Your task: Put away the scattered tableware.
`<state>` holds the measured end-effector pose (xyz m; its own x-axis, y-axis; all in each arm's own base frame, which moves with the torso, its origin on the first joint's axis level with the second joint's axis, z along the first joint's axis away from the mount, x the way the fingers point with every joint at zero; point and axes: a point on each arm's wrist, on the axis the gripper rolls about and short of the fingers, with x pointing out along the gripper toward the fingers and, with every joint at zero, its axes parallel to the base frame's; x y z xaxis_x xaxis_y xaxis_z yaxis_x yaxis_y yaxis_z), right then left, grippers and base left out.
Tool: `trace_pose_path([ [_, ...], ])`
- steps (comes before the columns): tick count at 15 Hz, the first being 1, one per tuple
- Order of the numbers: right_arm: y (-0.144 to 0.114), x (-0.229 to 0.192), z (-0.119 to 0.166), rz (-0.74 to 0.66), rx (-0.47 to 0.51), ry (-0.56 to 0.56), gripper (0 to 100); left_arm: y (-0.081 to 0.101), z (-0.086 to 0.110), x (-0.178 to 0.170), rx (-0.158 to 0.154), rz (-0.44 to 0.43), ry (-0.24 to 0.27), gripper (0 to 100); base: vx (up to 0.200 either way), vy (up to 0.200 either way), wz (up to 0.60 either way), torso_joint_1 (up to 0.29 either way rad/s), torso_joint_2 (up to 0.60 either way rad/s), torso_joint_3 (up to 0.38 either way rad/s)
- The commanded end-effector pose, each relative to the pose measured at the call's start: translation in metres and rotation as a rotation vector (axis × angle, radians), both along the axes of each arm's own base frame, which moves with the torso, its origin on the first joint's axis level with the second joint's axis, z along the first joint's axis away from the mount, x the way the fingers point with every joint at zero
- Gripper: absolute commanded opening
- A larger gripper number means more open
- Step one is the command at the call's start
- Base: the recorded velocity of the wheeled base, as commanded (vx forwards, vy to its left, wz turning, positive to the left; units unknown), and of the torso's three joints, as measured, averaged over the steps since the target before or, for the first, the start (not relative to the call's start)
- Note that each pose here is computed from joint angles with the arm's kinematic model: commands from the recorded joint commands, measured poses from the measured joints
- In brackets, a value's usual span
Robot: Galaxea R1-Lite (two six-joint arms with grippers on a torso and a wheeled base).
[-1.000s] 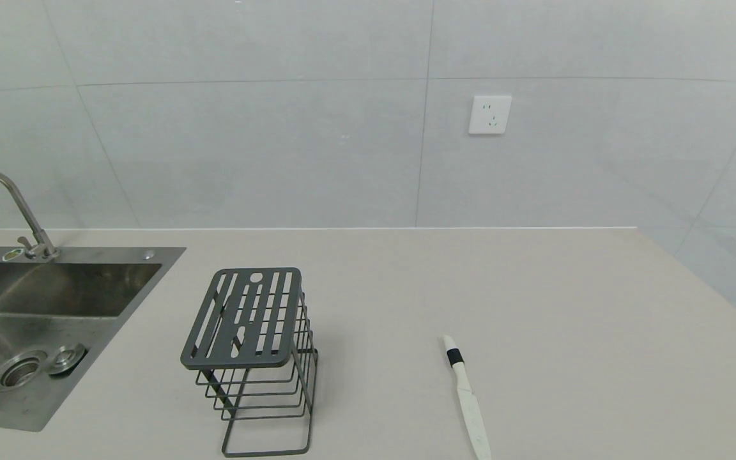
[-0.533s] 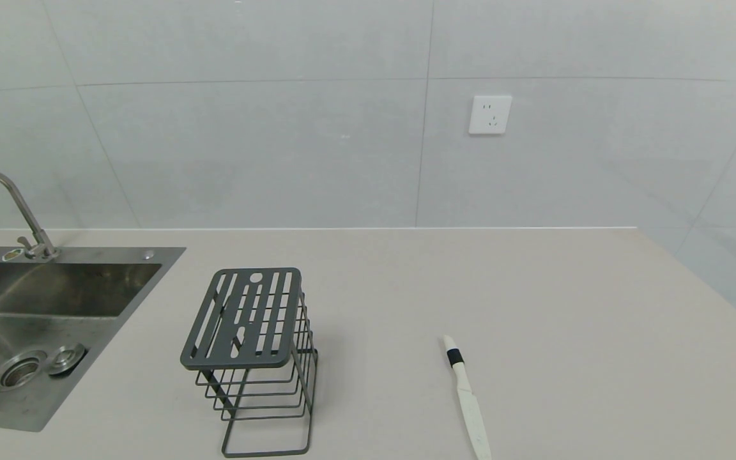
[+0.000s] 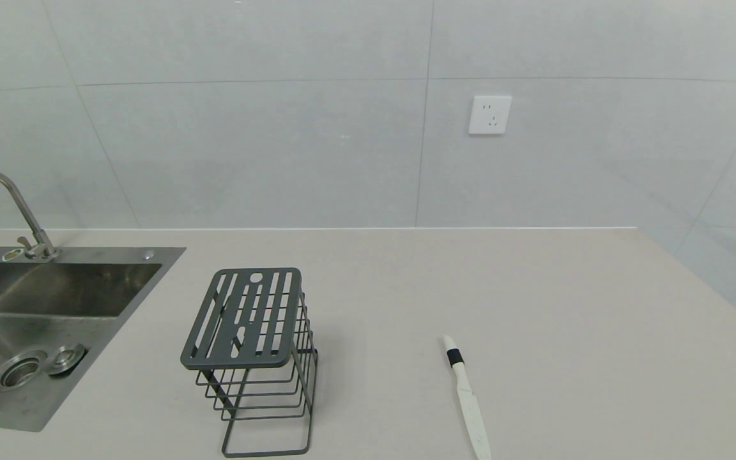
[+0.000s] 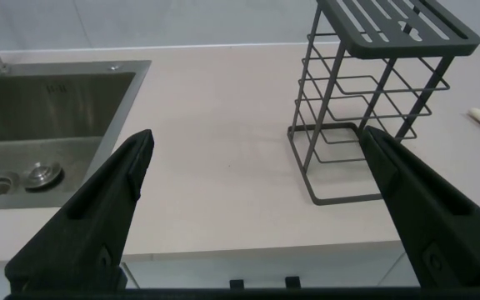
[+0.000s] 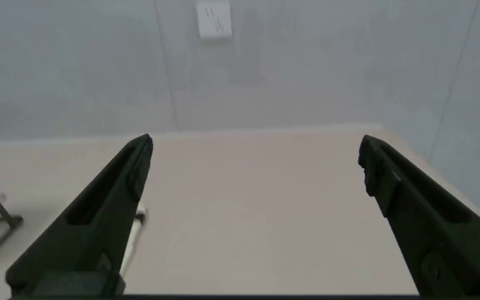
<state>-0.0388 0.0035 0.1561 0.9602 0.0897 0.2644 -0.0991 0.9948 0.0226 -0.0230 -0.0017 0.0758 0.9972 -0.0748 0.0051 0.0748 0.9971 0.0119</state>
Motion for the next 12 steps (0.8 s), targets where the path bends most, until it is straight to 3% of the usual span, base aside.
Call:
trace_pose_path([
  [1, 0.002, 0.027, 0.045, 0.188, -0.055, 0.081, 100, 0.0, 0.0, 0.0, -0.005, 0.0, 0.002, 100, 0.0, 0.0, 0.0, 0.0, 0.0, 0.0],
  [3, 0.004, 0.046, 0.018, 0.318, -0.032, 0.263, 100, 0.0, 0.0, 0.0, -0.002, -0.003, 0.001, 100, 0.0, 0.0, 0.0, 0.0, 0.0, 0.0],
  [5, 0.005, 0.05, 0.005, 0.354, -0.01, 0.33, 100, 0.0, 0.0, 0.0, -0.001, -0.003, 0.001, 100, 0.0, 0.0, 0.0, 0.0, 0.0, 0.0],
  [7, 0.009, 0.073, 0.028, 0.4, -0.013, 0.387, 100, 0.0, 0.0, 0.0, -0.001, -0.003, 0.001, 100, 0.0, 0.0, 0.0, 0.0, 0.0, 0.0],
  [10, 0.028, 0.12, 0.085, 0.526, -0.041, 0.4, 100, 0.0, 0.0, 0.0, -0.002, -0.005, -0.001, 100, 0.0, 0.0, 0.0, 0.0, 0.0, 0.0],
  [11, 0.033, 0.131, 0.088, 0.54, -0.042, 0.424, 100, 0.0, 0.0, 0.0, -0.002, -0.005, -0.001, 100, 0.0, 0.0, 0.0, 0.0, 0.0, 0.0],
  [12, 0.045, 0.157, 0.076, 0.569, -0.062, 0.539, 100, 0.0, 0.0, 0.0, -0.002, -0.005, 0.001, 100, 0.0, 0.0, 0.0, 0.0, 0.0, 0.0],
])
